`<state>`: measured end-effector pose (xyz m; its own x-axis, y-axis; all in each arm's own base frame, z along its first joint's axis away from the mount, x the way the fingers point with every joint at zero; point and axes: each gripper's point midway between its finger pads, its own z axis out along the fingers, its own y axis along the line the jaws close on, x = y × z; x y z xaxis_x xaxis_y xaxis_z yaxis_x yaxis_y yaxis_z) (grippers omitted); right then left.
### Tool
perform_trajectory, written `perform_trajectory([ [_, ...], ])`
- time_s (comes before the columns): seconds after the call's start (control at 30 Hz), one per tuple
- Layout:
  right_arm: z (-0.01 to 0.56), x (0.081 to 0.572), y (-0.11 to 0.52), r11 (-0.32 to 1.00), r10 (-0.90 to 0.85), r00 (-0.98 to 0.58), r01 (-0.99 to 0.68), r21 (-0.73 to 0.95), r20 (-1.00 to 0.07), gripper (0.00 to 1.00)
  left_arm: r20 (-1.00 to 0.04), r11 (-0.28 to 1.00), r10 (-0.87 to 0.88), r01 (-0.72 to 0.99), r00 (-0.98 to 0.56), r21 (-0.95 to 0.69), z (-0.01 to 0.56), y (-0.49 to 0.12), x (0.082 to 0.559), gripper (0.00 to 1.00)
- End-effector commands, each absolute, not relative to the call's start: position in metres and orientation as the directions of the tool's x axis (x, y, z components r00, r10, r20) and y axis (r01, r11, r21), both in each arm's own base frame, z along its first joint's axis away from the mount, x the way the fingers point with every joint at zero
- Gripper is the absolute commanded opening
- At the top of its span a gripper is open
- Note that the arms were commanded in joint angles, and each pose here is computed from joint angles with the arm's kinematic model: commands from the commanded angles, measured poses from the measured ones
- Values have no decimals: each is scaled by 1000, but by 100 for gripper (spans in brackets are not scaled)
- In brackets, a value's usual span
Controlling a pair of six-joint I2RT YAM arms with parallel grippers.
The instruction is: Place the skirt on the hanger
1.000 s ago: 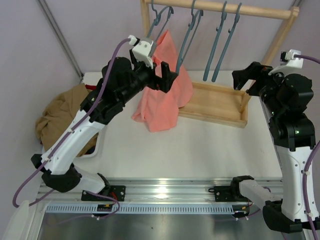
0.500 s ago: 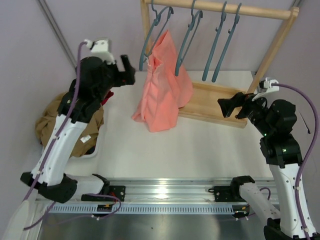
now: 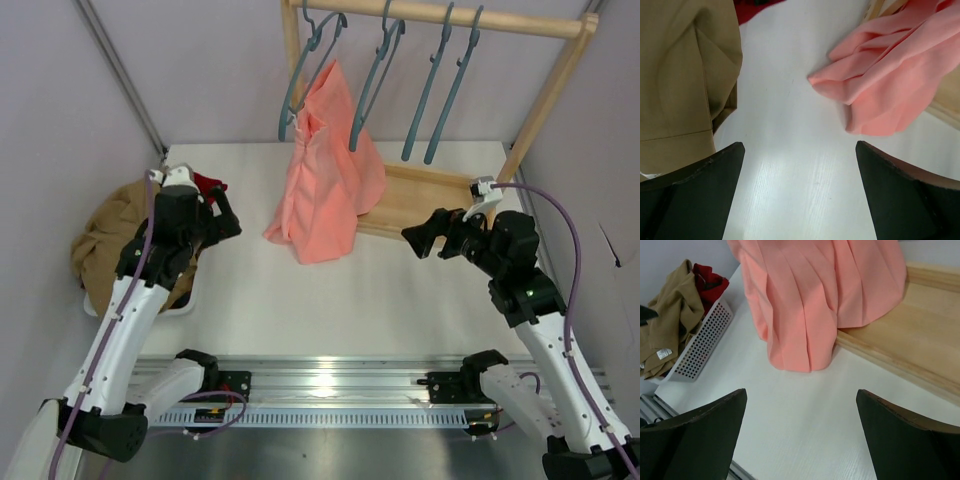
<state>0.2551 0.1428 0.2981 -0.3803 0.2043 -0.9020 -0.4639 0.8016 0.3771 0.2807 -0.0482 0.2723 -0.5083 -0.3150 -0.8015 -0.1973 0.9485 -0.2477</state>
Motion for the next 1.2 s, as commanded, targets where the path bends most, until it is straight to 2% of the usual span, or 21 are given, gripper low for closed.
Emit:
perform_trajectory([
  [0.0, 315, 255, 134, 809, 304, -299, -421, 411, -905, 99, -807, 926, -376, -173, -455, -334, 271, -54, 275, 99],
  [0.3, 265, 240, 100, 837, 436, -224, -255, 484, -872, 99, -778, 913, -406, -194, -479, -358, 225, -53, 256, 99],
  [0.37, 248, 235, 97, 826, 467, -237, -225, 516, -852, 99, -763, 909, -414, -193, -495, -368, 210, -55, 251, 99],
  [0.4, 242, 234, 96, 825, 475, -244, -211, 524, -846, 99, -772, 902, -429, -184, -470, -390, 222, -56, 253, 99],
  [0.47, 234, 232, 94, 817, 492, -249, -197, 541, -834, 99, -752, 895, -444, -196, -488, -401, 198, -57, 247, 99],
  [0.6, 209, 231, 91, 812, 516, -268, -152, 564, -814, 99, -763, 868, -485, -129, -428, -479, 200, -66, 246, 99],
  [0.7, 210, 230, 92, 796, 538, -253, -163, 583, -804, 99, -767, 841, -522, -76, -375, -535, 203, -72, 245, 99],
  [0.83, 209, 232, 93, 790, 546, -247, -167, 590, -801, 99, -751, 817, -542, -26, -378, -576, 198, -81, 240, 99],
  [1.17, 223, 236, 94, 795, 534, -229, -190, 576, -814, 99, -760, 814, -514, 54, -398, -579, 201, -93, 238, 99],
])
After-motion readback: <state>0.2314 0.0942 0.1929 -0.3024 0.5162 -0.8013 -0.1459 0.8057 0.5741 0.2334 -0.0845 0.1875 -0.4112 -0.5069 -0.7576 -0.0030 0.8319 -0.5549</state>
